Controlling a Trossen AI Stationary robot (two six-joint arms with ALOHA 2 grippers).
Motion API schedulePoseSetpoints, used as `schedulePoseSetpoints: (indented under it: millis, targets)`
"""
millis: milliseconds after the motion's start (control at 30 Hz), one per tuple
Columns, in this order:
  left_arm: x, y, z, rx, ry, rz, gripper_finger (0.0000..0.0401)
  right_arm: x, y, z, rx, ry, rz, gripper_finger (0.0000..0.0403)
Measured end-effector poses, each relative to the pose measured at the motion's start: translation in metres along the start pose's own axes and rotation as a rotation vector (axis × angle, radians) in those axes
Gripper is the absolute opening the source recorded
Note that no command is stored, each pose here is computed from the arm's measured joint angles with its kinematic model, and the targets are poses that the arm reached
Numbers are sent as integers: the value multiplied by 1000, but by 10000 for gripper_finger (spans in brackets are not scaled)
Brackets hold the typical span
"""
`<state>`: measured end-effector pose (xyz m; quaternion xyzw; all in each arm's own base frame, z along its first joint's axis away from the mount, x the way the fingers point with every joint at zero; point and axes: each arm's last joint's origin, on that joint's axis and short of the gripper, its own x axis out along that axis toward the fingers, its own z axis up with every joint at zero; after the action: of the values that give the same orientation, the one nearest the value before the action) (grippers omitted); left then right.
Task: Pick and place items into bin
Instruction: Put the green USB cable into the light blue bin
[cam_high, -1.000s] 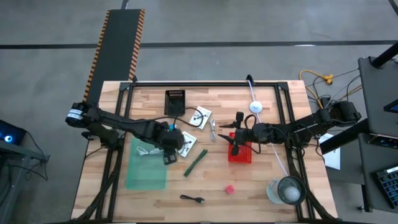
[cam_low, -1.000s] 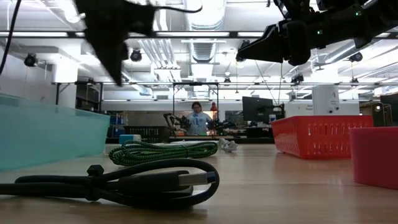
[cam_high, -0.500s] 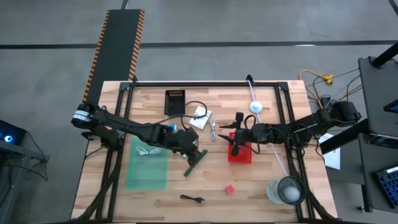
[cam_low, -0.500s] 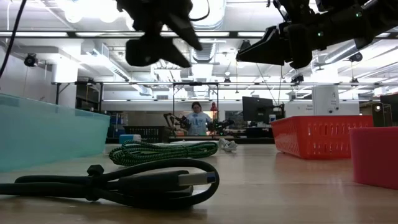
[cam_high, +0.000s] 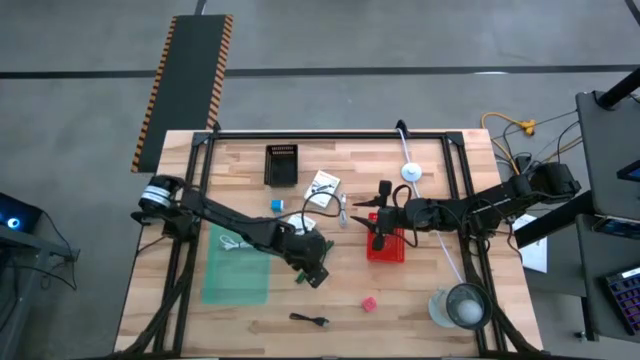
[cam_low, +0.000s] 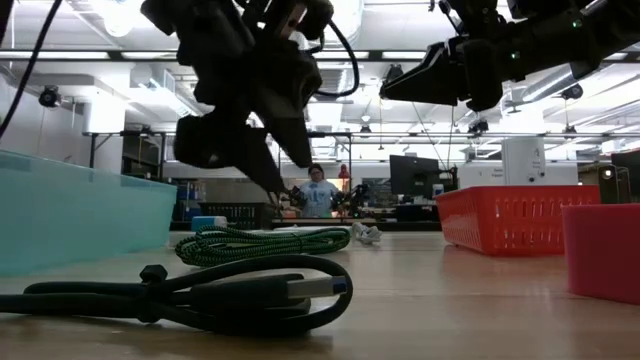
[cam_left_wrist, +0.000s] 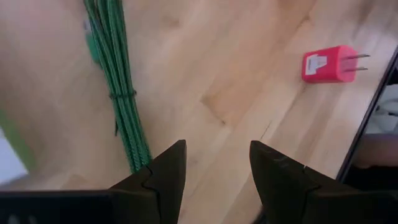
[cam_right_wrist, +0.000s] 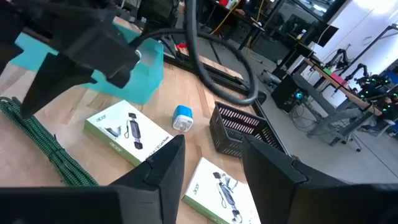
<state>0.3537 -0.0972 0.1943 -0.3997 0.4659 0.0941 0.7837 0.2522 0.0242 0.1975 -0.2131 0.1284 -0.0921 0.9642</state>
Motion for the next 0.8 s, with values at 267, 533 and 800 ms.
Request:
schedulePoseSetpoints:
  millis: [267, 533, 800]
  targets:
    - [4, 5, -8, -17, 40, 66, 160, 0, 0, 0, 0, 0, 0, 145]
    - [7, 13, -17, -18, 88, 143, 160, 0, 0, 0, 0, 0, 0, 139]
    - [10, 12, -23, 3, 97, 145, 160, 0, 0, 0, -1, 2, 1, 138]
